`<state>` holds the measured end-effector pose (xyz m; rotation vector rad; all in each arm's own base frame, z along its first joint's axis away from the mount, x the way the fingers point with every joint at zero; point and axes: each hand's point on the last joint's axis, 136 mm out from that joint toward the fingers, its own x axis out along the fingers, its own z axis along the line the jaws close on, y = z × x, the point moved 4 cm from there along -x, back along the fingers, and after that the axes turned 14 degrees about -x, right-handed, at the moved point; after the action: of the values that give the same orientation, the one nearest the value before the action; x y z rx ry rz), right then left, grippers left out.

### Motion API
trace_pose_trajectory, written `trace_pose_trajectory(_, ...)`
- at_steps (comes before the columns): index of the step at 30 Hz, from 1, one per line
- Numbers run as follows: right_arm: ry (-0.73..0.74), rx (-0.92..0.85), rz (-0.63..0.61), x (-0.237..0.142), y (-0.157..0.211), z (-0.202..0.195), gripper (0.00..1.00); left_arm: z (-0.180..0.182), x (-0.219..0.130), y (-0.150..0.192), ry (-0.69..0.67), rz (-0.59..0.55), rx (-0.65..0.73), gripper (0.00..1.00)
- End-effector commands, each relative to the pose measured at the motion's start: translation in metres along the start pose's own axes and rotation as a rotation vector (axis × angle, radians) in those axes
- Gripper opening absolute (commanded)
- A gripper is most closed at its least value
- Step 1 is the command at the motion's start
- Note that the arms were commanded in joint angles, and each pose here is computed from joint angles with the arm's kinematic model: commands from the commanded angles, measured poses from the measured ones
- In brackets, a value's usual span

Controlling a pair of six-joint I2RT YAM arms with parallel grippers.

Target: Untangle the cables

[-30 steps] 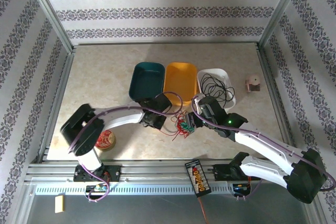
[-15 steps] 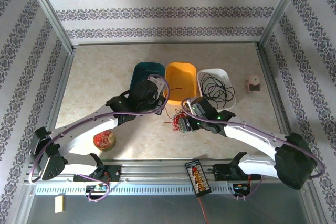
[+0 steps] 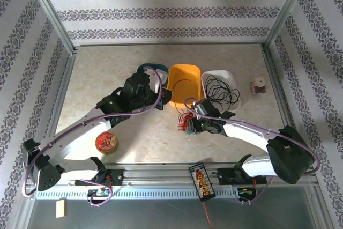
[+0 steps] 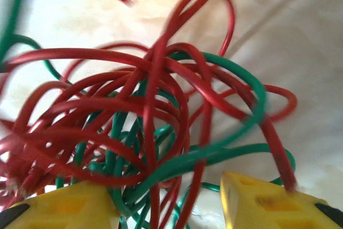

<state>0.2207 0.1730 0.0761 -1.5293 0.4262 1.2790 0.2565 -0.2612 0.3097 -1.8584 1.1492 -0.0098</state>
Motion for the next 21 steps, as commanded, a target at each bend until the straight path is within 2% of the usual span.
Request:
trace_pose_trajectory(1,0.026,0.072,0.062,0.002,0.019,-0.012,0.50,-0.039,-0.033,-0.044,0.168,-0.130,0.007,0.00)
trace_pose_trajectory(11,0.048,0.134,0.056,-0.002,0.021,-0.023,0.49,-0.092,-0.108,-0.110,0.404,-0.348,0.045,0.00)
trace_pose_trajectory(17,0.055,0.156,0.066,-0.001,0.023,-0.027,0.48,-0.112,-0.148,-0.141,0.406,-0.472,0.172,0.00)
trace_pose_trajectory(21,0.037,0.148,0.048,-0.003,0.020,-0.025,0.48,-0.113,-0.147,-0.157,0.397,-0.518,0.189,0.00)
